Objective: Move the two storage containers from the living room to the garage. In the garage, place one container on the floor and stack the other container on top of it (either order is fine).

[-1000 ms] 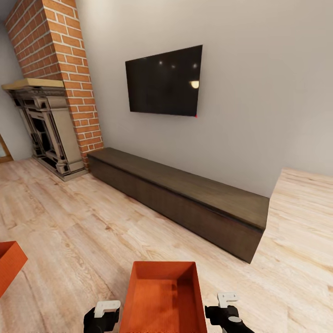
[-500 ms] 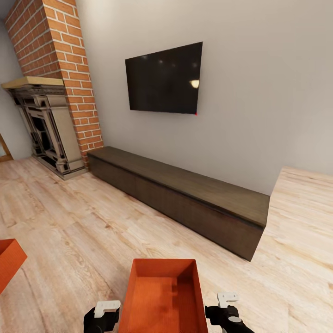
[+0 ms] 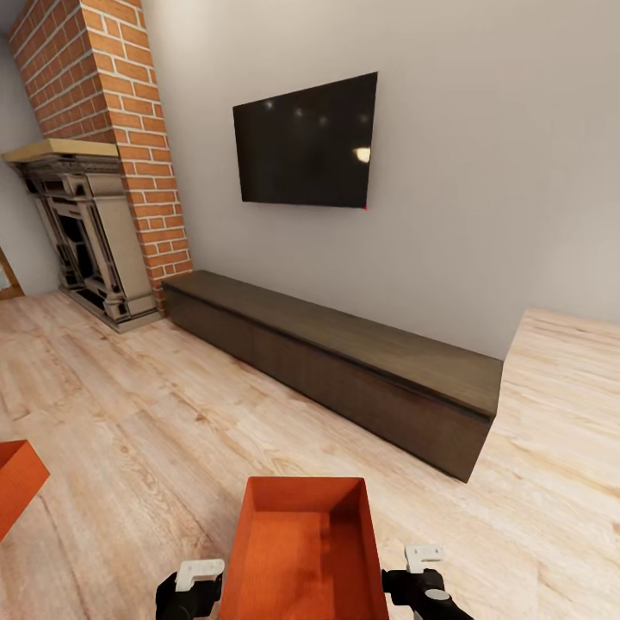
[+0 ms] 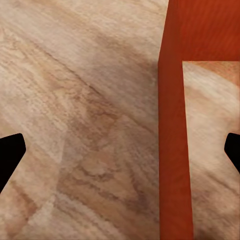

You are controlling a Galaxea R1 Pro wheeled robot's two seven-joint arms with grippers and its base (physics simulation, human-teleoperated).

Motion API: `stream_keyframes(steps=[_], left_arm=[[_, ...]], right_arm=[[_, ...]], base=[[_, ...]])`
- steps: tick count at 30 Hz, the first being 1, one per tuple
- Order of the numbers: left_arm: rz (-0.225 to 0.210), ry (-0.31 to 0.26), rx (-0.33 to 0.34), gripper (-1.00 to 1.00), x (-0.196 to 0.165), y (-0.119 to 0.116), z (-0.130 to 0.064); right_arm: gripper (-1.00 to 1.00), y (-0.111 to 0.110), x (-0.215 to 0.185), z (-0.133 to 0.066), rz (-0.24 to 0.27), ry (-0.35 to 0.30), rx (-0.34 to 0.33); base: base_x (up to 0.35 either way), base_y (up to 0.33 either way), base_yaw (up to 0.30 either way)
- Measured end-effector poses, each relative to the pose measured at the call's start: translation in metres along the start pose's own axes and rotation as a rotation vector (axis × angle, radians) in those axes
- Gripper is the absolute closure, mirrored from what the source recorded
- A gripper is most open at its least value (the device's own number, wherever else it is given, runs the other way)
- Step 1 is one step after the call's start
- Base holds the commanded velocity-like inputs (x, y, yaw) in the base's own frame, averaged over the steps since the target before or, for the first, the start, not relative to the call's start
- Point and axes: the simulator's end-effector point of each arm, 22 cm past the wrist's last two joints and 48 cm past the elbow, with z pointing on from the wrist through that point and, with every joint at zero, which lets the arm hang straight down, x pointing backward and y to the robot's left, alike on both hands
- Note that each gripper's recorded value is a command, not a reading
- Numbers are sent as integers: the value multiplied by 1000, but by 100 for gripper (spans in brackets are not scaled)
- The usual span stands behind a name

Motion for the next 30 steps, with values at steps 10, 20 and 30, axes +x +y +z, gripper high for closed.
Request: stream_keyframes(steps=[10,20,30], left_arm=[[0,0,-1,-100,12,0,7],[1,1,-2,-100,25,0,13],[1,1,-1,-100,29,-1,16]], right_arm=[[-100,1,11,9,0,0,0],[-100,2,21,18,-1,0,0],[-100,2,25,21,-1,-1,0]], base=[[0,0,0],[0,0,0],[0,0,0]])
